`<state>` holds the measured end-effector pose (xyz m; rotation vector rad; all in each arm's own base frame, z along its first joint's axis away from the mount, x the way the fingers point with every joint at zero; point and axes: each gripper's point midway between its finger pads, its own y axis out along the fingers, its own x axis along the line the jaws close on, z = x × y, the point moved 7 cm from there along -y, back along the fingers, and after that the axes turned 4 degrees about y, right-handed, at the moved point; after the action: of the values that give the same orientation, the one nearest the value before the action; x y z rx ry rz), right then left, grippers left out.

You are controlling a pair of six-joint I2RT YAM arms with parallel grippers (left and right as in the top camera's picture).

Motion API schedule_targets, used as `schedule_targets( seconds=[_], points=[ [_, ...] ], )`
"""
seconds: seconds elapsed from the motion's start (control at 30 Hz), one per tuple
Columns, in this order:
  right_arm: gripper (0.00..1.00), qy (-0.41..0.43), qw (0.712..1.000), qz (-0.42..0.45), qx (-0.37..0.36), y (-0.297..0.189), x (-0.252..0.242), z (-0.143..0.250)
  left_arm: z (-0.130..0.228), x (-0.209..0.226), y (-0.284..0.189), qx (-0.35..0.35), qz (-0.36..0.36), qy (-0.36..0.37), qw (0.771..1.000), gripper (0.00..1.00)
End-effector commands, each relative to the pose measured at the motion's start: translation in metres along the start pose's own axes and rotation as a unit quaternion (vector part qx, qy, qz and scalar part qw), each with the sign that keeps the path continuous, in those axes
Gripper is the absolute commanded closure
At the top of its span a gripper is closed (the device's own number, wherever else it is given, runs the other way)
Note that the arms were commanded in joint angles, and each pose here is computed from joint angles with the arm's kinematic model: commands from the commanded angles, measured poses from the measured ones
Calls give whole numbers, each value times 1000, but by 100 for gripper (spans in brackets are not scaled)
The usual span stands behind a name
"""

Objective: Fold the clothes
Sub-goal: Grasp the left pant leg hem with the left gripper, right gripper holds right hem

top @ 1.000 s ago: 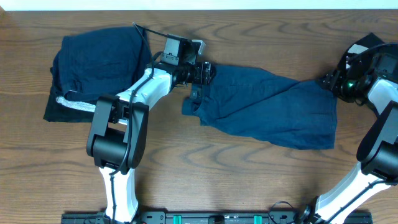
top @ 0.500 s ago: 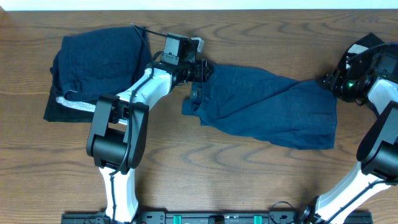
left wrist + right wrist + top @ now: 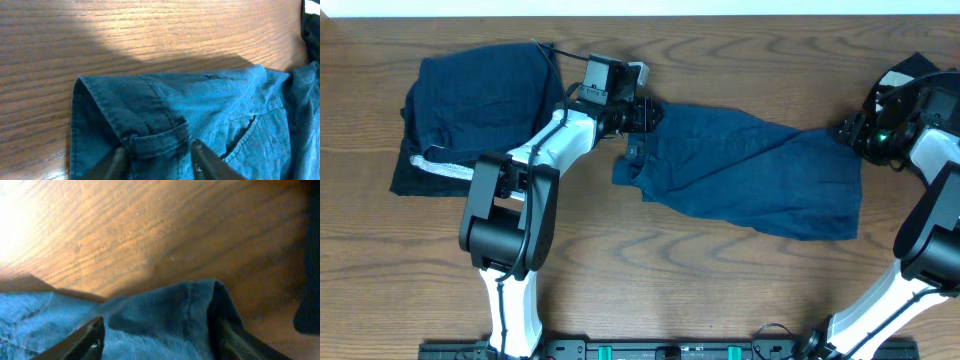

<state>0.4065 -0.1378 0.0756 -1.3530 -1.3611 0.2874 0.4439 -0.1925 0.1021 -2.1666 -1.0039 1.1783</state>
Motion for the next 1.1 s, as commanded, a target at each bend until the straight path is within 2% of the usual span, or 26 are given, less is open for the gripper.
schedule_targets(
  seconds=[0.0,0.1,0.2,0.23,0.27,0.3,1.07],
  points=[
    [38,9,999,-36,1,5,5,1,-5,-2,-2,-4,7,3,1000,69],
    [54,10,999,-41,-5,5,6,-1,-5,-2,-2,-4,7,3,1000,80],
    [84,10,999,-41,-5,5,6,-1,-5,-2,-2,-4,7,4,1000,90],
    [91,10,999,-41,-5,5,6,-1,-5,-2,-2,-4,7,4,1000,92],
    [97,10,999,-41,-5,5,6,-1,-5,-2,-2,-4,7,3,1000,94],
    [99,10,999,-41,-5,5,6,-1,-5,-2,-2,-4,7,4,1000,94],
    [99,1,999,-47,-2,0,6,-1,-27,-24,-33,-46,18,27,998,94]
  ],
)
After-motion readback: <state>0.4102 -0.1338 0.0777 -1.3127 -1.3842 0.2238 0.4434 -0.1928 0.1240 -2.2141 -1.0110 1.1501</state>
